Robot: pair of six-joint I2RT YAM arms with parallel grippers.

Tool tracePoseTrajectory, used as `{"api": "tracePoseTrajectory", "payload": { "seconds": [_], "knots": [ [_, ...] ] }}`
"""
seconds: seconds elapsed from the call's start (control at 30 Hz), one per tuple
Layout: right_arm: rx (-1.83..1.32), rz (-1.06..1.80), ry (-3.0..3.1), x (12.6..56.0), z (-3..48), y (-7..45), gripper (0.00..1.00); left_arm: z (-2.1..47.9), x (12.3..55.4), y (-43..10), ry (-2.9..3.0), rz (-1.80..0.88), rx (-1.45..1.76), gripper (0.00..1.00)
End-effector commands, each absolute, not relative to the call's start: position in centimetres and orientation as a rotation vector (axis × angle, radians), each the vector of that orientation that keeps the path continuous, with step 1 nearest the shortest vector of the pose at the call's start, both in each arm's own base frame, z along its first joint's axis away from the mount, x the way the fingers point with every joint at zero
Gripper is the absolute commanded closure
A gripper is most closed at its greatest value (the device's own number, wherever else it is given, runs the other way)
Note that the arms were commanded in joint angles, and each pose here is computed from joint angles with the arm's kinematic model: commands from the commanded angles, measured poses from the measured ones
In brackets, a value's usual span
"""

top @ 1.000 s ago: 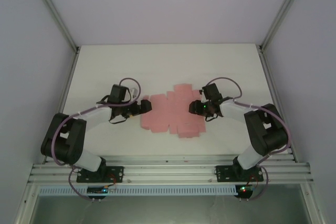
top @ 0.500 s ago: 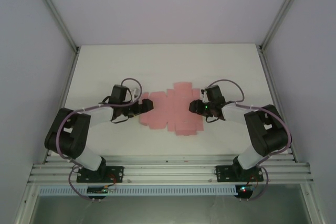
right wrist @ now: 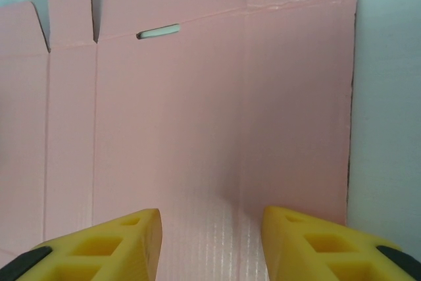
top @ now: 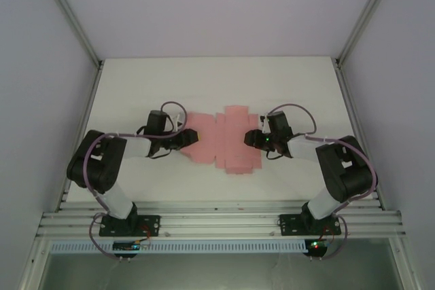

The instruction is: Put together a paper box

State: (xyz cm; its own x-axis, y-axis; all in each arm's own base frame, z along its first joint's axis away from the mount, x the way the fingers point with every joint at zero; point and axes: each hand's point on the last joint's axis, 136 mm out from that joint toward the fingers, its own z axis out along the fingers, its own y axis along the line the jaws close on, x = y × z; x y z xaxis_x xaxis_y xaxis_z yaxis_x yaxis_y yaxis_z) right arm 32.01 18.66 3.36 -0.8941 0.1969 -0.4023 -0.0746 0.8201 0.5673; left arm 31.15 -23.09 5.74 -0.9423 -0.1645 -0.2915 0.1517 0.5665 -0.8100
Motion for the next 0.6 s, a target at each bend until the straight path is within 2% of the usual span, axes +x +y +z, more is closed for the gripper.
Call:
{"api": "tracePoseTrajectory", "payload": {
  "seconds": [0.0, 0.07, 0.17, 0.33, 0.4, 0.47, 0.57],
  "knots": [
    [0.117, 0.773, 2.699, 28.7, 0.9, 17.3, 0.53, 8.4, 31.6, -24.3, 2.365, -1.387, 0.104, 0.83],
    [0.093, 0.775, 2.662, 29.1, 2.3, 17.2, 0.52, 9.3, 31.7, -24.3, 2.341, -1.373, 0.138, 0.99],
    [0.066, 0.793, 2.58, 30.0, 5.4, 17.1, 0.48, 11.1, 31.9, -24.4, 2.286, -1.368, 0.188, 1.0],
    [0.039, 0.826, 2.4, 30.3, 12.3, 15.8, 0.36, 16.0, 31.5, -24.8, 2.143, -1.404, 0.293, 1.0],
    [0.029, 0.833, 2.328, 29.9, 14.9, 14.9, 0.22, 18.7, 30.8, -25.0, 2.059, -1.421, 0.356, 1.0],
    [-0.003, 0.834, 2.251, 29.4, 17.0, 14.0, 0.01, 21.3, 29.6, -25.2, 1.967, -1.421, 0.445, 1.0],
    [-0.05, 0.837, 2.135, 28.8, 19.1, 13.0, 0.01, 24.0, 27.2, -25.6, 1.842, -1.408, 0.589, 1.0]
  ]
}}
